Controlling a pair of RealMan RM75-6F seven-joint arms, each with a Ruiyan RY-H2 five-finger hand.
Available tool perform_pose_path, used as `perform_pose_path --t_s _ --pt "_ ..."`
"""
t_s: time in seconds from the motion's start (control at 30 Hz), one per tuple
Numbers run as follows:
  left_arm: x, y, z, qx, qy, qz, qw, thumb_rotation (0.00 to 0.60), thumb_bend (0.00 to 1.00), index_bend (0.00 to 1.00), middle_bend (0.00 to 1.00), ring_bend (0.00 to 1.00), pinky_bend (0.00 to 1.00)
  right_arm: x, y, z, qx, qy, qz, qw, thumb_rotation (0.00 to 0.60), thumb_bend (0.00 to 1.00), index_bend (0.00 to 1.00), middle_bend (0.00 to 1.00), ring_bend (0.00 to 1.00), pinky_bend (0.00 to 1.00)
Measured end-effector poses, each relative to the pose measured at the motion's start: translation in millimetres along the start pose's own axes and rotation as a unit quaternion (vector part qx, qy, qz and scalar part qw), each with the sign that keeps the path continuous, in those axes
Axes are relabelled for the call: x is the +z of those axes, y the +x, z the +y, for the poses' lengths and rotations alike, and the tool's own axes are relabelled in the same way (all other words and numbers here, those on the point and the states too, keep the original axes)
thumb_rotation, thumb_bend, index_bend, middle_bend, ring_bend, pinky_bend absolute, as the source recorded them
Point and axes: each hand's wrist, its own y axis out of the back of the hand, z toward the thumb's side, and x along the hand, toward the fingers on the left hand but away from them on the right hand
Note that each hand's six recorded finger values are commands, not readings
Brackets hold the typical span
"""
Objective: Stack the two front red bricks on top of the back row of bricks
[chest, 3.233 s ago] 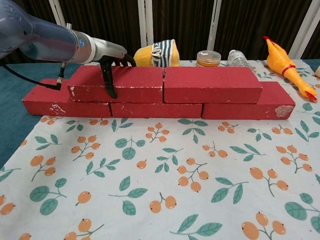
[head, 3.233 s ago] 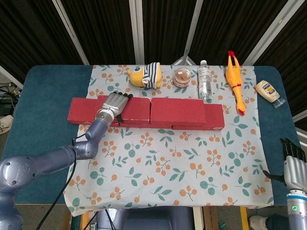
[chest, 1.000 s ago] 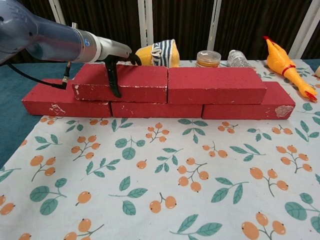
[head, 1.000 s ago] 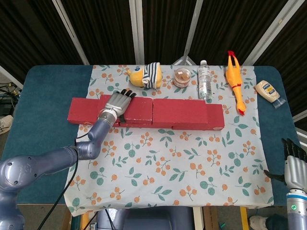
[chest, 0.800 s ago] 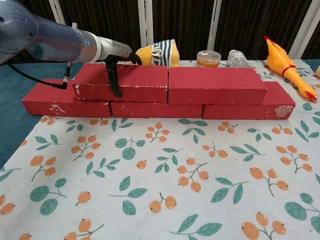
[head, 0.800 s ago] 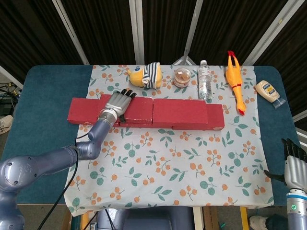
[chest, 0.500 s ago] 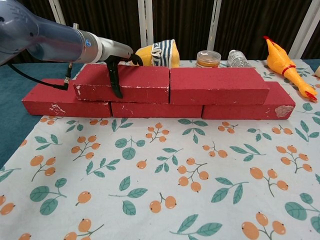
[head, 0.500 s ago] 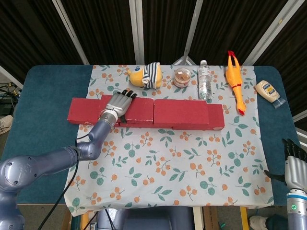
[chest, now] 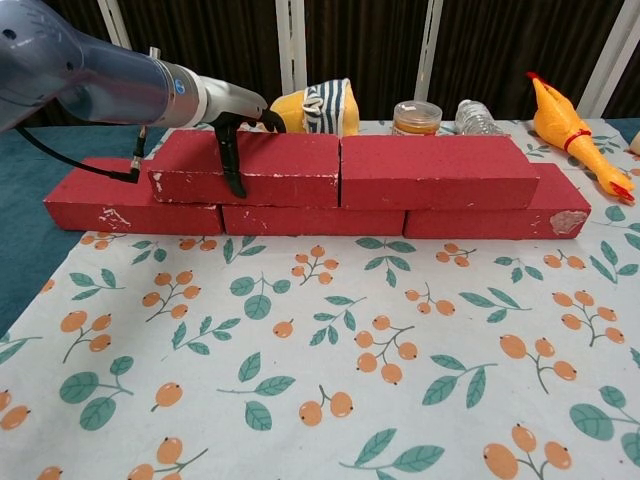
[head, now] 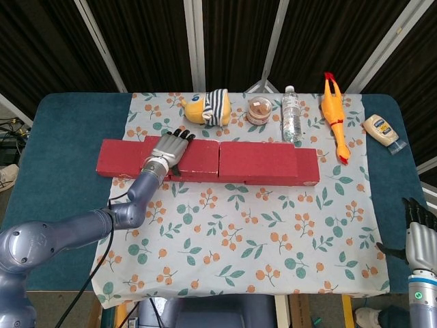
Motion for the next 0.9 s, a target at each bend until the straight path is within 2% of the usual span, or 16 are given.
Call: perform_pose_path --t_s 0.9 --pt "2.7 -2.2 3.8 0.002 -0.005 0.004 1.0 0.6 0.0 0.03 0.0 0.0 0.14 -0.2 -0.7 -1.1 0.002 0.001 -0.005 1.0 0.6 0.11 0.0 0.0 0.0 0.0"
